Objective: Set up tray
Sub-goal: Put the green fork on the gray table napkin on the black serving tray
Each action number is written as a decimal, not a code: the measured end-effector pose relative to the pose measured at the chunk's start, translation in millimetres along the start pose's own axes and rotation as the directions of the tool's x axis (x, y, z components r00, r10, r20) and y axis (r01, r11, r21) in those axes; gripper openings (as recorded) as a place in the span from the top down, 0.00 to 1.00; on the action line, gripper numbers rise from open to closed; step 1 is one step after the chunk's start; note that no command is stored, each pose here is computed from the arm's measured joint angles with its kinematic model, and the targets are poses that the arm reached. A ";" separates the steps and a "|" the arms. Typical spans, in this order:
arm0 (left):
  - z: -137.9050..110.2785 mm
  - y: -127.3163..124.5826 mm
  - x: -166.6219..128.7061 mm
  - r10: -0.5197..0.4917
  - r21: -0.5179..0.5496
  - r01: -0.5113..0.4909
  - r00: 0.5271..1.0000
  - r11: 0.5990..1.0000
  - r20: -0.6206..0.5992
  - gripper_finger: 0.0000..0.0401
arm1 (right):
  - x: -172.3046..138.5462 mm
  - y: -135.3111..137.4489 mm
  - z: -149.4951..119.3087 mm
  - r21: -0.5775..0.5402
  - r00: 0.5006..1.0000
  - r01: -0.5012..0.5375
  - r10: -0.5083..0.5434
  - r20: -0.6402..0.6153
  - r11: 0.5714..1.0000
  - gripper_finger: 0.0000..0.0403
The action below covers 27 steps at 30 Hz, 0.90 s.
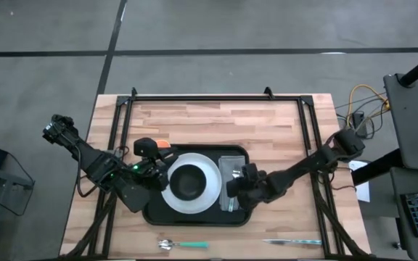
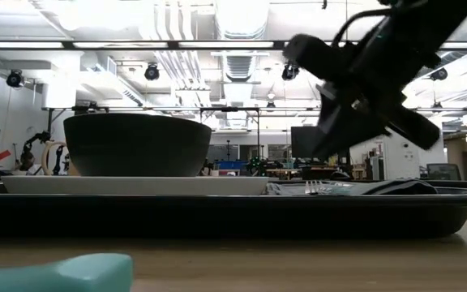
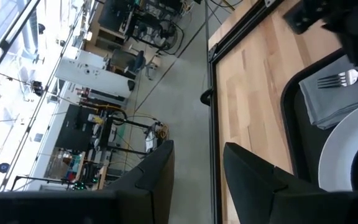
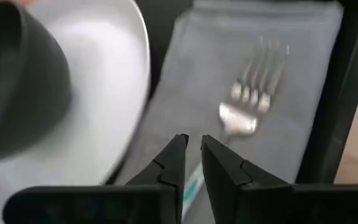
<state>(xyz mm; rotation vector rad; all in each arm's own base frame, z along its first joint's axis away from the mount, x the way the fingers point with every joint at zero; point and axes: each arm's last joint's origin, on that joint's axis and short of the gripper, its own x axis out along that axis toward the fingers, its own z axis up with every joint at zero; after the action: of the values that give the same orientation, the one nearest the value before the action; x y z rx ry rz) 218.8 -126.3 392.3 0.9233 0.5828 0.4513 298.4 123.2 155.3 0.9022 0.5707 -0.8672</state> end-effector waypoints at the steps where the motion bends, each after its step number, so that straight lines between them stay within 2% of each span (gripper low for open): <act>1: 0.0 0.0 0.0 -0.001 0.001 0.001 1.000 1.000 0.000 0.70 | 1.9 -1.1 -3.7 -0.003 1.000 0.006 -0.006 -0.004 1.000 0.89; 7: 0.1 0.2 -0.1 -0.001 0.002 0.001 1.000 1.000 0.001 0.70 | 14.6 -7.4 -22.5 0.004 0.999 0.046 -0.046 -0.020 0.999 0.97; 20: 0.1 0.2 -0.1 -0.001 0.003 0.001 1.000 1.000 0.001 0.70 | 18.1 -8.9 -26.2 -0.008 0.997 0.069 -0.069 -0.041 0.998 0.98; 27: 0.1 0.2 -0.1 -0.001 0.001 0.001 1.000 1.000 0.001 0.70 | 22.8 -6.8 -19.4 -0.017 0.995 0.080 -0.081 -0.062 0.997 0.98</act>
<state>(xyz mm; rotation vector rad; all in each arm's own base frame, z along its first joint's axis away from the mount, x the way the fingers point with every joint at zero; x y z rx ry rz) 218.8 -126.3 392.5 0.9240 0.5830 0.4496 303.6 128.4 125.5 0.9005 0.6713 -0.9089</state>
